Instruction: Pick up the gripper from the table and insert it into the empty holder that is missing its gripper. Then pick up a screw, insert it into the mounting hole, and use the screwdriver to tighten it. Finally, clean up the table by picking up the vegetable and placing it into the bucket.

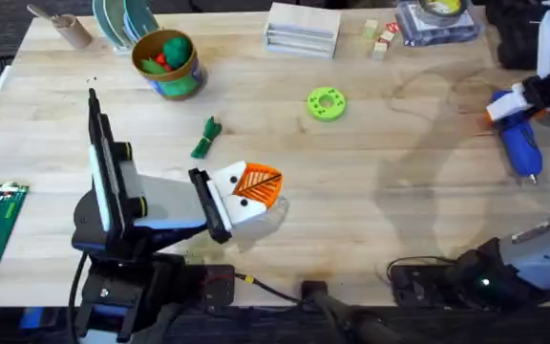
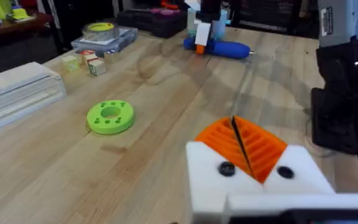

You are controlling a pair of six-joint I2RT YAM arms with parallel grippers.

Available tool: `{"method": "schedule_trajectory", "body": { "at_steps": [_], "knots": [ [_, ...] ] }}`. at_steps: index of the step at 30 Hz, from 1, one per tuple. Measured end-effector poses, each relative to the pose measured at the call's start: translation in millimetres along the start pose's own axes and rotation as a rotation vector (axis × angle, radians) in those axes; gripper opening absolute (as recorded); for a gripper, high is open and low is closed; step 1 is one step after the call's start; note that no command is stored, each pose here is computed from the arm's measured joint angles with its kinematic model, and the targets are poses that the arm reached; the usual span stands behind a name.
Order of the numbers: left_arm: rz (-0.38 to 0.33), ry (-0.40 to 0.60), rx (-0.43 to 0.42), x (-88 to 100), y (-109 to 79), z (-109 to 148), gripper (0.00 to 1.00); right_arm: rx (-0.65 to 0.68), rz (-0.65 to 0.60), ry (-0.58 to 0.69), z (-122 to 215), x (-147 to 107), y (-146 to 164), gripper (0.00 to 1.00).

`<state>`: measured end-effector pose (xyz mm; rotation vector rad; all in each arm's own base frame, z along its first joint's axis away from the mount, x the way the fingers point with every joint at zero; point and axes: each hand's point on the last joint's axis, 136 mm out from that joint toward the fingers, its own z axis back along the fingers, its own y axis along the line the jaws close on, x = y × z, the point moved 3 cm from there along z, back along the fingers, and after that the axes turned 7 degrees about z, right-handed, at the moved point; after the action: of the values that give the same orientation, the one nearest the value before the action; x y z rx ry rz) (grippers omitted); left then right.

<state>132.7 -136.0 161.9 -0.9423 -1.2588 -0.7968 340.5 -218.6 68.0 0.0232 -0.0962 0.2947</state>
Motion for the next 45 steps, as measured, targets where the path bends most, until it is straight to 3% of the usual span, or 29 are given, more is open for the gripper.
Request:
{"method": "schedule_trajectory", "body": {
  "at_steps": [5,16,20,36,41,45],
  "knots": [
    [0.0,0.0,0.0,0.0,0.0,0.0,0.017,-0.001,0.0,0.0,0.1,0.1,-0.2,0.463],
    [0.0,0.0,0.0,0.0,0.0,0.0,0.017,0.004,0.0,0.003,0.1,-0.6,0.8,0.214],
    [0.0,0.0,0.0,0.0,0.0,0.0,0.017,0.01,-0.003,0.007,-0.1,-1.5,2.1,0.03],
    [0.0,0.0,0.0,0.0,0.0,0.0,0.017,0.018,-0.027,0.009,-0.6,5.8,10.0,0.027],
    [0.0,0.0,0.0,0.0,0.0,0.0,0.017,-0.001,-0.073,-0.018,7.8,21.1,10.6,0.027],
    [0.0,0.0,0.0,0.0,0.0,0.0,0.017,-0.044,-0.076,-0.108,33.5,43.9,9.4,0.027]
  ]
}}
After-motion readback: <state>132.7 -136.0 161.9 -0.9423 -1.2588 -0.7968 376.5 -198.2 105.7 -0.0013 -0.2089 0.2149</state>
